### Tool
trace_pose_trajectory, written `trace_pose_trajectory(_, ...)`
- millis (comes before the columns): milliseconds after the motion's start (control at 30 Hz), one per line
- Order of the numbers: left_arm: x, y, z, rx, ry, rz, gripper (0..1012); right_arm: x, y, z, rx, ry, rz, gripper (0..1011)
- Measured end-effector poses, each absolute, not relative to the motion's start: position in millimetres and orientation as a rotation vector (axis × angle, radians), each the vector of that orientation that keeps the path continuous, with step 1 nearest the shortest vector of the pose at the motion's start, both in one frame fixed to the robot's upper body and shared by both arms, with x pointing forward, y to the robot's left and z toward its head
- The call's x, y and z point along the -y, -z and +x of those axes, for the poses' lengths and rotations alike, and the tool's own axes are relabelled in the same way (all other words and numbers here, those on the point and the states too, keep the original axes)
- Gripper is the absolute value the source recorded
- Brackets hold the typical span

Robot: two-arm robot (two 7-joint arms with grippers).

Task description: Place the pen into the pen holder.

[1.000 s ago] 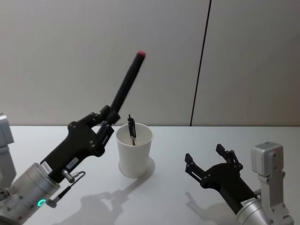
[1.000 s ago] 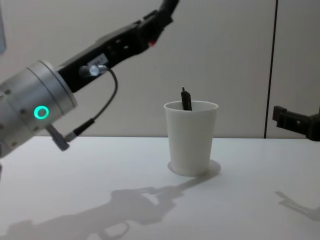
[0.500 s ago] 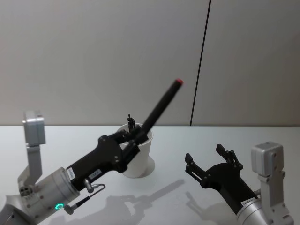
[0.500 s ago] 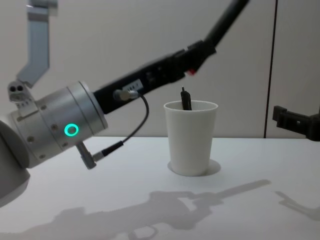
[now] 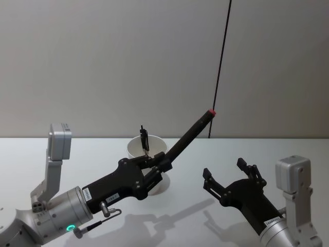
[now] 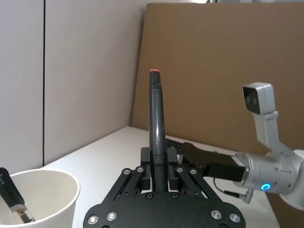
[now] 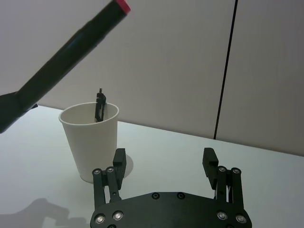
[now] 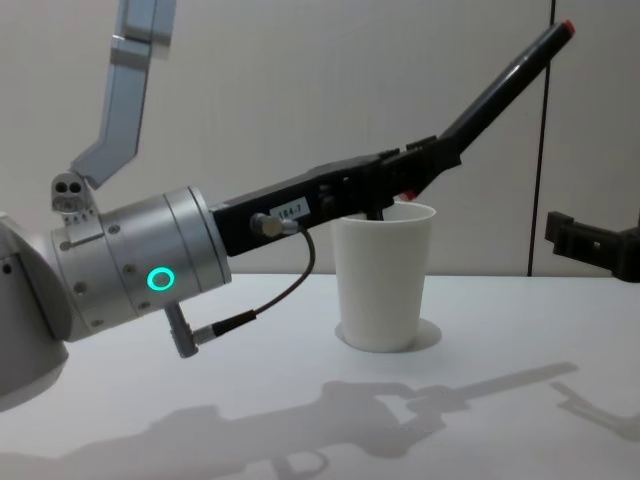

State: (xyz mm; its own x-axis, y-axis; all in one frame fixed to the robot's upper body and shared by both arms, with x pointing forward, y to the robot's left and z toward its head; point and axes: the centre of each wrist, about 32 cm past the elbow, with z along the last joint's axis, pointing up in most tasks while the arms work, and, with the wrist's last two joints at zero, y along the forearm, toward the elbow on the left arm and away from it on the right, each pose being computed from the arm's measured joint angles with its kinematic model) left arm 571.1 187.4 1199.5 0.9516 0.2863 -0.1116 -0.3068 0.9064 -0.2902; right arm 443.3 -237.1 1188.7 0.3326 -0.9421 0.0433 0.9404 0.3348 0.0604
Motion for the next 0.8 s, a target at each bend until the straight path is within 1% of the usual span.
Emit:
trace_pose_trajectory(333, -188.8, -1203.6, 573.0, -0.024, -0.318, -0.263, 201, 237.1, -1188.7, 443.3, 0.075, 1.229, 0.026, 1001)
trace_pose_trajectory(800, -189.4, -1207.4, 573.3, 0.009, -0.323, -0.242, 202, 239.6, -1190.5, 443.4, 0.076, 1.207, 0.029, 1001)
